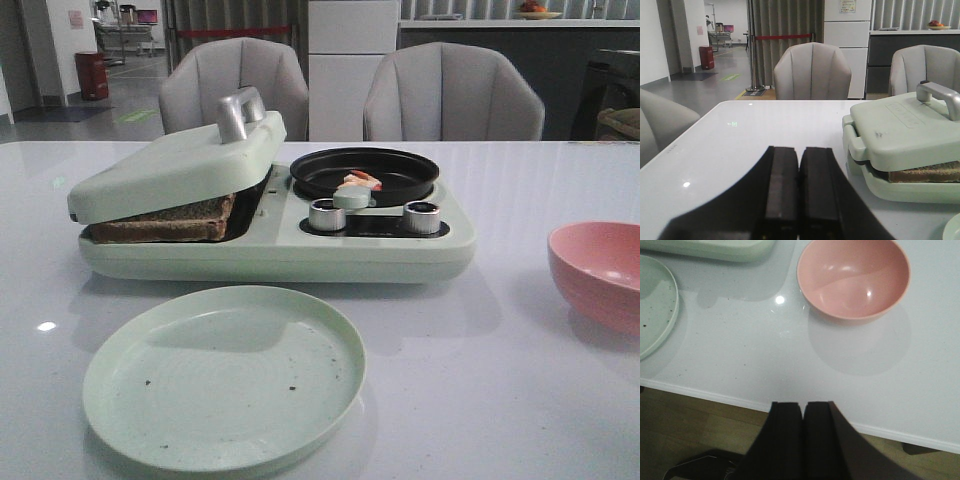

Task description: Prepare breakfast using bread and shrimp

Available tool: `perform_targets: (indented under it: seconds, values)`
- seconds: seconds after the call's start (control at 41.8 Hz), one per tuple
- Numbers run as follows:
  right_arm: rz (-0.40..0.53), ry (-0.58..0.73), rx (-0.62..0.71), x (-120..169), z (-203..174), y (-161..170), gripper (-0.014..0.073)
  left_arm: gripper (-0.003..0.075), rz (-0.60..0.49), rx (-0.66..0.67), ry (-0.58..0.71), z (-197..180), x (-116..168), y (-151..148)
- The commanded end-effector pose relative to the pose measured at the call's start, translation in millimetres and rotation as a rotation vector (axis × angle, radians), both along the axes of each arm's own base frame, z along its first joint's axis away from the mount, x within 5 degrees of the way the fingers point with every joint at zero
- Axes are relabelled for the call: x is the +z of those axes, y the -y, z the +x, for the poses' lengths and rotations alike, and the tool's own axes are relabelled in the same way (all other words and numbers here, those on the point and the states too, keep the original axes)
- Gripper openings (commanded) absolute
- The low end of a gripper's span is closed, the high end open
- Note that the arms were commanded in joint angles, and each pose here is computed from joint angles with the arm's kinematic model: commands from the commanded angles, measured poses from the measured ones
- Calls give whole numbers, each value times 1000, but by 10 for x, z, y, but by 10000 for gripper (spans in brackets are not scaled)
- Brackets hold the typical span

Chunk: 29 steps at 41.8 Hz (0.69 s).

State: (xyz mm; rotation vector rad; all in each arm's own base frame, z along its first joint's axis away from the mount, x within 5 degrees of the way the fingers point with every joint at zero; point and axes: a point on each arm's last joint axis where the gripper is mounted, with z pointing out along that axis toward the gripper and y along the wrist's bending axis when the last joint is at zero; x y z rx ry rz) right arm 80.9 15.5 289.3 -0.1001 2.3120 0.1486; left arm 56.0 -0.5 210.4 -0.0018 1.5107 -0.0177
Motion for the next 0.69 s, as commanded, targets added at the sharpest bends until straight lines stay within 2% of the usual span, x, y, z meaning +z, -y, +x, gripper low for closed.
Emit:
perform_targets:
  seconds: [0.0,0.072,0.263,0.406,0.669]
  values:
    - [9,131,-16,131,-22,26,47,101,-9,-1,111,-26,75,1]
    - [-8,207,-51,141,-81,76,47,101,-9,-1,111,-26,75,1]
    - [-44,512,-136,48,-195,163,48,101,-9,-1,111,-26,75,1]
    - [-11,587,-201,-199,-281,181,47,101,-9,-1,111,-26,75,1]
    - [-23,719,-252,-572,-316,205,47,101,-9,-1,111,-26,75,1]
